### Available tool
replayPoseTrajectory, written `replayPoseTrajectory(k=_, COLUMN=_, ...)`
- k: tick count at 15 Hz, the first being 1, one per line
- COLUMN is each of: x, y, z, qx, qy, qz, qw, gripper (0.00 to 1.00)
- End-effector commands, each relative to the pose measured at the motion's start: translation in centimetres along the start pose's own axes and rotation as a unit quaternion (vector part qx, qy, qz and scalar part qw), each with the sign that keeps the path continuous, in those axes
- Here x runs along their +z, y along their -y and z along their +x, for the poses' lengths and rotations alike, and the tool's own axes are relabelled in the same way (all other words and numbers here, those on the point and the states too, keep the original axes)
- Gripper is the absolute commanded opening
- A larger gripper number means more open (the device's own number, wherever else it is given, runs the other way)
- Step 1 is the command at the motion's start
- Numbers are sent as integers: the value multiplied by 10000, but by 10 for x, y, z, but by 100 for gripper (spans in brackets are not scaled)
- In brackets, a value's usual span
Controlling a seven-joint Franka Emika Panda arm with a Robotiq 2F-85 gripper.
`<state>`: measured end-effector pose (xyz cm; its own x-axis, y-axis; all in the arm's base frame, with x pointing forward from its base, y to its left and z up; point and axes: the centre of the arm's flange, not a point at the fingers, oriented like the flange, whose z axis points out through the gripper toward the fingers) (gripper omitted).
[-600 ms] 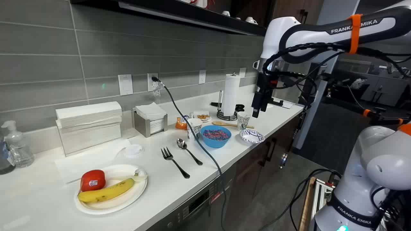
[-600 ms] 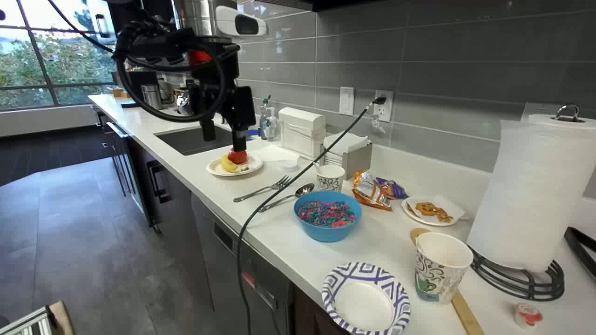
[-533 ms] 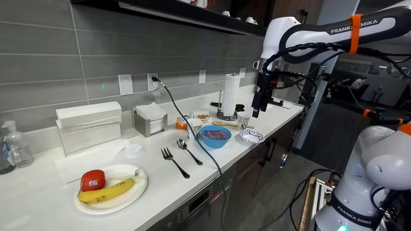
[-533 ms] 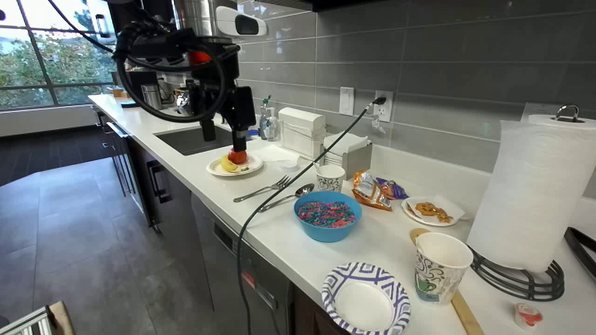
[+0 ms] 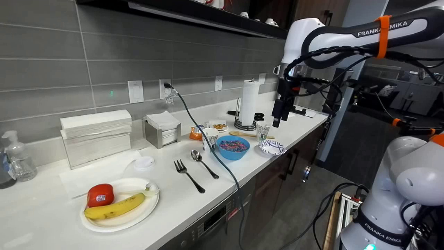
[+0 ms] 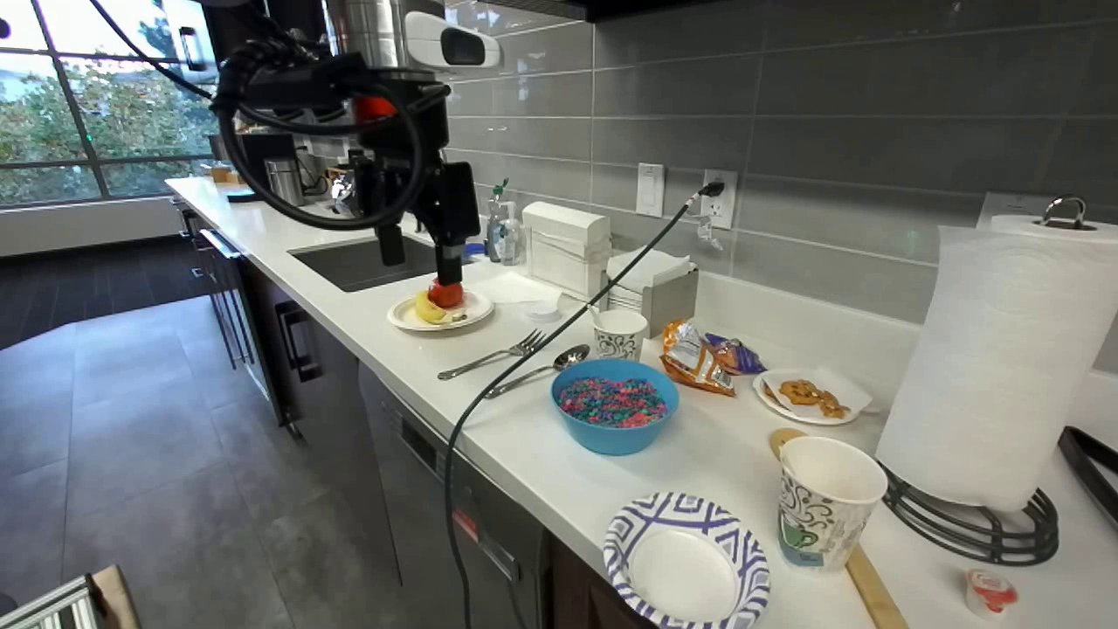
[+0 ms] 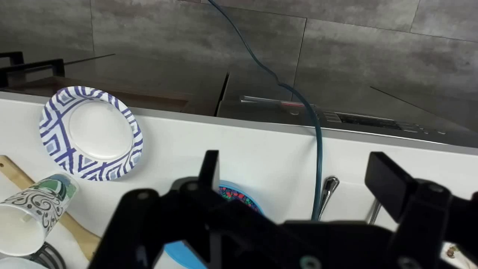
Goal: Put the white plate with blue markings inside the blue bowl
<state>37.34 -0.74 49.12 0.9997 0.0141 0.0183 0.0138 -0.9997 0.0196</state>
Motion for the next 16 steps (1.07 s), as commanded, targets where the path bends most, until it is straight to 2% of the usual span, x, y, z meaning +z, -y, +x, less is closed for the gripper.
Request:
replayPoseTrajectory(k=1, x=0, y=0, z=0, qx=0, qy=0, qz=0, qw=10000, gripper=100)
replayPoseTrajectory(k=11, x=0, y=0, z=0, qx=0, qy=0, qz=0, qw=10000, gripper=100)
replayPoseTrajectory(k=16, x=28, y=-48, z=19, qx=493, qy=-268, qz=371, qw=9977, gripper=100)
